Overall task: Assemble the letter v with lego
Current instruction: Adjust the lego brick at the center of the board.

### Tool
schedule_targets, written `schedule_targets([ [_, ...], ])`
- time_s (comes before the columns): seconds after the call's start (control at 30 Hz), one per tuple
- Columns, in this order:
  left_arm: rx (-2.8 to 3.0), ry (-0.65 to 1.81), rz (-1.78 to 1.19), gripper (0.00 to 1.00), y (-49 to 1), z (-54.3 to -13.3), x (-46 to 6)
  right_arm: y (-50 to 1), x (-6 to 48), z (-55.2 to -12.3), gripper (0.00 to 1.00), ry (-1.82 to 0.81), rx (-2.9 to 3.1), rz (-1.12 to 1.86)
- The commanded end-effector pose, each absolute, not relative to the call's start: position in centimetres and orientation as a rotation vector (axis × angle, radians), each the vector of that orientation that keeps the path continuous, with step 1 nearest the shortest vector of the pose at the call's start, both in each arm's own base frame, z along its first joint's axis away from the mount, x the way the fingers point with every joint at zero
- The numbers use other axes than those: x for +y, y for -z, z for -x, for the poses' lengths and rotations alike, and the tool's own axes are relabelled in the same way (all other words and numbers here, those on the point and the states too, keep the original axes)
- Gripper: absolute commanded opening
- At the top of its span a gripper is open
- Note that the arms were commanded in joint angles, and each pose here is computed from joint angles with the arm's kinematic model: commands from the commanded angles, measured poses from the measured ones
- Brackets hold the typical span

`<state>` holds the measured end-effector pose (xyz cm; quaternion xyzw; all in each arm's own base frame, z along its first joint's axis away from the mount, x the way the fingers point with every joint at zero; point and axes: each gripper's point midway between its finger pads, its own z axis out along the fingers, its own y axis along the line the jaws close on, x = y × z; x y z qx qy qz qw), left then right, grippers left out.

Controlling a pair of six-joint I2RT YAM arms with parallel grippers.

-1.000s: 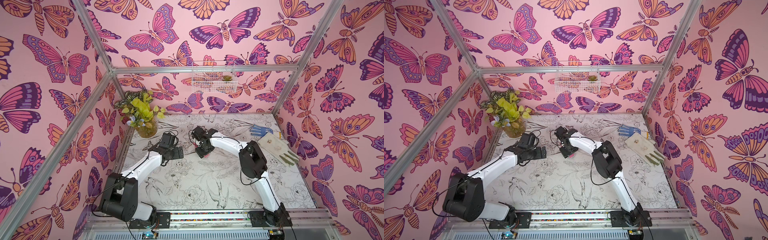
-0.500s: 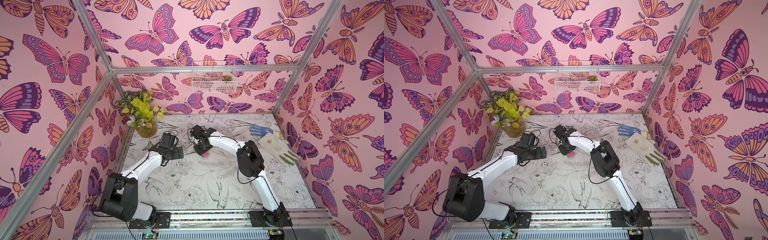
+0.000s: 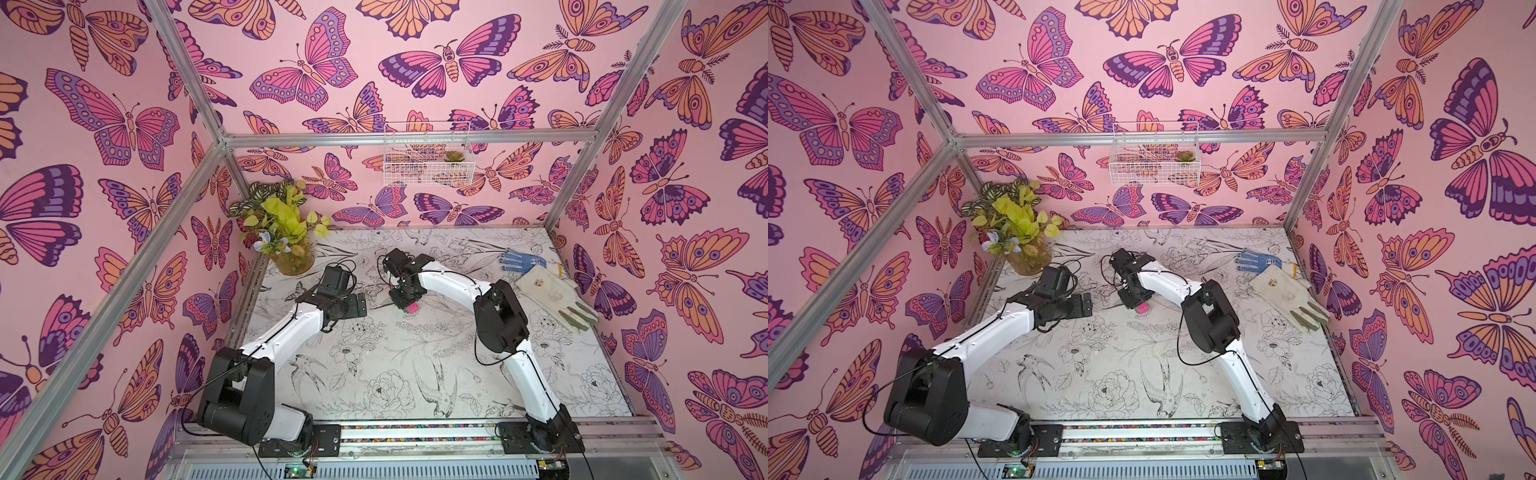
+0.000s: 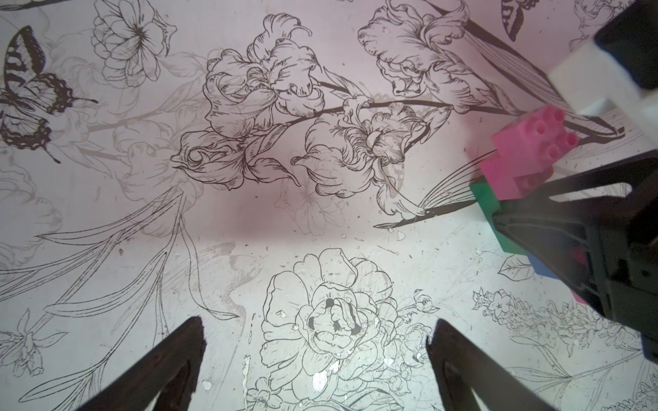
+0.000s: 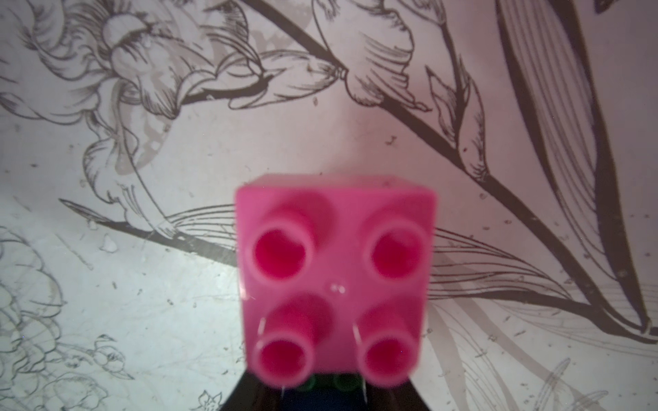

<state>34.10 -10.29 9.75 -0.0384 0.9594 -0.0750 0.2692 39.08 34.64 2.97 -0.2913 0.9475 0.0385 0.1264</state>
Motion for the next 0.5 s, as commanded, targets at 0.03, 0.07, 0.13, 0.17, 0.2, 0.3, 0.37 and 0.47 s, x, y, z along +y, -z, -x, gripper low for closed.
schedule_targets([
  [0.03,2.594,0.190,0.102,1.00,-10.4,-33.5,-9.8,-4.5,35.5,-36.6,0.13,-0.327,2.806,0.948],
  [0.07,2.591,0.191,0.103,1.00,-10.6,-33.6,-9.8,-5.1,35.7,-35.9,0.13,-0.383,2.814,0.985],
  [0.13,2.586,0.193,0.107,1.00,-10.8,-33.4,-9.8,-6.3,35.9,-34.2,0.14,-0.495,2.818,1.081],
  [0.17,2.584,0.195,0.109,1.00,-11.0,-33.3,-9.8,-6.9,36.0,-33.4,0.14,-0.541,2.815,1.126],
  [0.2,2.581,0.198,0.111,1.00,-11.2,-33.2,-9.7,-7.3,35.8,-32.7,0.14,-0.576,2.820,1.161],
  [0.3,2.573,0.218,0.120,1.00,-11.8,-32.8,-9.8,-8.3,35.6,-30.7,0.14,-0.696,2.832,1.240],
  [0.37,2.574,0.238,0.124,1.00,-12.1,-32.3,-9.9,-9.1,35.8,-29.1,0.15,-0.840,2.828,1.288],
  [0.47,2.550,0.256,0.134,1.00,-13.1,-31.4,-9.6,-9.8,36.0,-27.0,0.17,-1.005,2.828,1.349],
])
